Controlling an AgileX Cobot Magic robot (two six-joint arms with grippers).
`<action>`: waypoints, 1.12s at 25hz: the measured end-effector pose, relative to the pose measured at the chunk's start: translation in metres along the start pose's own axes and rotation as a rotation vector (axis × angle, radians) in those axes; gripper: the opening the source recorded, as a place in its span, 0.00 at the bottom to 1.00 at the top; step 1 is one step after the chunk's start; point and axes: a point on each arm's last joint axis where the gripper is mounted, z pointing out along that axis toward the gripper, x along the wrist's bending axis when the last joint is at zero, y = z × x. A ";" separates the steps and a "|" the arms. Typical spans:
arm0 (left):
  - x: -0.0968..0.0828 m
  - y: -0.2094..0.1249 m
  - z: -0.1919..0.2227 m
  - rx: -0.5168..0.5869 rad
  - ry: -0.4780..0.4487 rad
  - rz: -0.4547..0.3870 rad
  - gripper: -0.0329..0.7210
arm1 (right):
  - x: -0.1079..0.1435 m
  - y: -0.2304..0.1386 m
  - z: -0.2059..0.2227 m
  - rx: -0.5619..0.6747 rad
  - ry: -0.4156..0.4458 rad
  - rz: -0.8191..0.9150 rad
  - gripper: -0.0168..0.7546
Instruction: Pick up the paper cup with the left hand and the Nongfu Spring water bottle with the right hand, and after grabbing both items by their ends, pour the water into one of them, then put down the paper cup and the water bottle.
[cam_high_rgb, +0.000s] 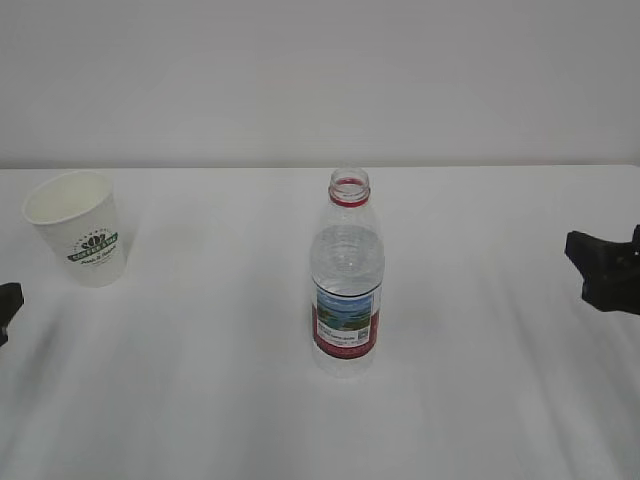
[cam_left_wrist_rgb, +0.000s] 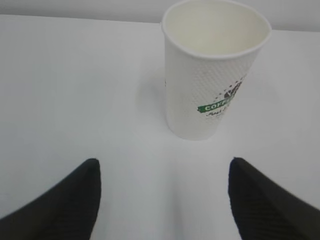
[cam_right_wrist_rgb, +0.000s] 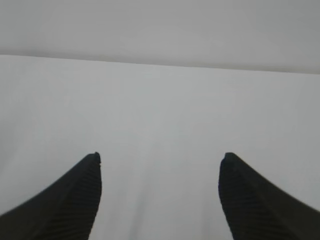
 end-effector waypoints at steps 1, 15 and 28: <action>0.000 -0.003 -0.002 -0.006 -0.007 0.001 0.81 | 0.001 -0.003 -0.002 -0.005 0.003 0.004 0.74; -0.012 -0.009 -0.007 -0.066 -0.155 0.032 0.81 | 0.009 -0.041 -0.040 -0.023 0.046 0.038 0.74; -0.017 -0.028 -0.025 0.022 -0.223 0.016 0.81 | 0.018 -0.036 -0.048 -0.143 0.136 0.003 0.74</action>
